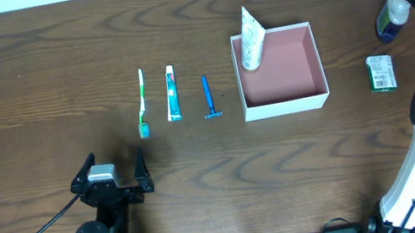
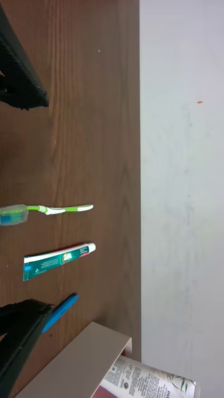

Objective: Pack container
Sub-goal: 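Move the right gripper to the pump soap bottle and grasp it, then lift the soap bottle into the box and open the right gripper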

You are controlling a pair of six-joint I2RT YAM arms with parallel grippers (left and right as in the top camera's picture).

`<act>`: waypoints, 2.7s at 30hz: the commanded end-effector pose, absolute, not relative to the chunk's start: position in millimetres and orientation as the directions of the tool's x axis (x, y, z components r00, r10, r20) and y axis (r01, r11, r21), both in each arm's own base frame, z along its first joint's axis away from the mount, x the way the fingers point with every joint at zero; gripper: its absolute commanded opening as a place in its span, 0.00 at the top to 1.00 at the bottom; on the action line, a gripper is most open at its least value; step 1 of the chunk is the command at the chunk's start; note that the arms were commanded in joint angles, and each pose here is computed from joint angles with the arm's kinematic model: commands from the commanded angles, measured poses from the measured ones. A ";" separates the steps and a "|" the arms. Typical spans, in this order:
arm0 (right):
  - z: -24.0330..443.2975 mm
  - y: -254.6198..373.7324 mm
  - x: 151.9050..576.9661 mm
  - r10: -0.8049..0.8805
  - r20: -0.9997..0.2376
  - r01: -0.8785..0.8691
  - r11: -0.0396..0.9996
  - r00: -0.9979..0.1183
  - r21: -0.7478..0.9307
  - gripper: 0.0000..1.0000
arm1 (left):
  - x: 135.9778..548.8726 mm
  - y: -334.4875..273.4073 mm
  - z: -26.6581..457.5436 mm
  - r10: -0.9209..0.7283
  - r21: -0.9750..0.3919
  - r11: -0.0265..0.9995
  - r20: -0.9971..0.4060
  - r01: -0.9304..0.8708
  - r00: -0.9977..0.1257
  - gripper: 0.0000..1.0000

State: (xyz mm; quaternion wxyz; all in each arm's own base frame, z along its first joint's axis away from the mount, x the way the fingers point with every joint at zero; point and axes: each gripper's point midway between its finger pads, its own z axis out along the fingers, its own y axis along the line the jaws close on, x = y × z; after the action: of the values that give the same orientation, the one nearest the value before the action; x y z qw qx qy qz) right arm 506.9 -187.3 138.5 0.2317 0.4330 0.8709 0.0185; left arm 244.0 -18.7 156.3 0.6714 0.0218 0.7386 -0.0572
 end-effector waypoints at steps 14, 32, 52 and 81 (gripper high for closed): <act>245.0 -149.2 510.4 0.615 -0.488 0.577 0.778 -0.619 0.249 0.75 | 243.3 -20.3 141.4 -0.043 -0.060 0.991 -0.989 0.117 -0.141 0.02; 282.2 35.2 474.5 0.260 -0.402 0.152 0.947 -0.878 0.282 0.75 | 243.3 -20.3 141.4 -0.043 -0.060 0.991 -0.989 0.117 -0.141 0.02; 231.6 97.0 466.0 0.131 -0.303 0.073 0.978 -0.944 0.195 0.74 | 243.3 -20.3 141.4 -0.043 -0.060 0.991 -0.989 0.117 -0.141 0.02; 162.8 114.8 477.7 0.120 -0.232 0.068 0.973 -0.965 0.220 0.51 | 243.3 -20.3 141.4 -0.044 -0.060 0.991 -0.989 0.117 -0.141 0.02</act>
State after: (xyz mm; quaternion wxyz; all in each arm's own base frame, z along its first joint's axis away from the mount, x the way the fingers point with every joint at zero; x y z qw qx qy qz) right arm 477.4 109.4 156.9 0.1164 0.0526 0.9870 0.0975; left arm 244.0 -18.7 156.3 0.6714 0.0218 0.7386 -0.0572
